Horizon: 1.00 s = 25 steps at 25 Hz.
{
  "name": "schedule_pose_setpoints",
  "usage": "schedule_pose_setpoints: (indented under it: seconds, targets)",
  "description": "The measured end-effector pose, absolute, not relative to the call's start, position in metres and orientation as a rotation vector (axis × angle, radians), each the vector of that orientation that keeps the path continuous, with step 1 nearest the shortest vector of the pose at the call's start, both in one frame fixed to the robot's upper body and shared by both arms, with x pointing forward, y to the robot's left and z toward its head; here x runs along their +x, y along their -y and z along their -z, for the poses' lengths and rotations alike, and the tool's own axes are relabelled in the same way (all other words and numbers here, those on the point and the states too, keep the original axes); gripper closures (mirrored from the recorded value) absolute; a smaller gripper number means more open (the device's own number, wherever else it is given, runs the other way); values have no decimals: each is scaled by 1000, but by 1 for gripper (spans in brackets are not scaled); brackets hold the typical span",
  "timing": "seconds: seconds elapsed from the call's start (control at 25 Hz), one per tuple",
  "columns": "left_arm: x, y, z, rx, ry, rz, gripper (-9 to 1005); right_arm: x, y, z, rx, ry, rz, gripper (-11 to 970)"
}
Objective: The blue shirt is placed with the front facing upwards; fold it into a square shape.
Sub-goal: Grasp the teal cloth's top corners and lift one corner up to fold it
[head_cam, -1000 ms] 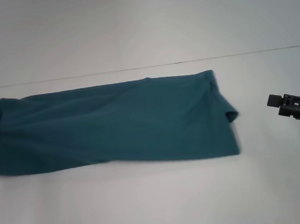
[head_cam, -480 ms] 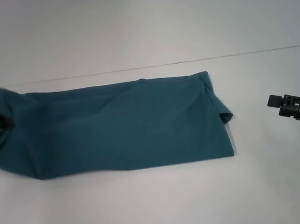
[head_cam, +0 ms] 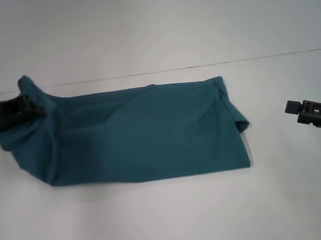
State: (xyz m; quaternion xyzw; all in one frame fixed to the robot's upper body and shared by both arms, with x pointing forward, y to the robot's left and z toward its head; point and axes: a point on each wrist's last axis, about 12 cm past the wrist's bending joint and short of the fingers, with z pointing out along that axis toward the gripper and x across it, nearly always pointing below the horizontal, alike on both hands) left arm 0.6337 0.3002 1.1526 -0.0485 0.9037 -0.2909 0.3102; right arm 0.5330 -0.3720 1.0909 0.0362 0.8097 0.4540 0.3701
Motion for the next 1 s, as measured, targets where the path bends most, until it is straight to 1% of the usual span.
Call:
schedule_pose_setpoints:
  seconds: [0.12,0.52,0.8,1.0]
  targets:
    - [636,-293,-1162,-98,-2369,815,971,533,372,-1091,91,-2077,-1165,13]
    - [640,-281,-1189,-21,-2329,866,972,535,372,-1092,87,-2075,-1164,13]
    - [642,-267,-1200,27,-2297,928,971,536,371,-1093,85,-2073,-1163,13]
    - [643,-250,-1205,70,-2278,959,971,537,371,-1094,81,-2072,-1162,13]
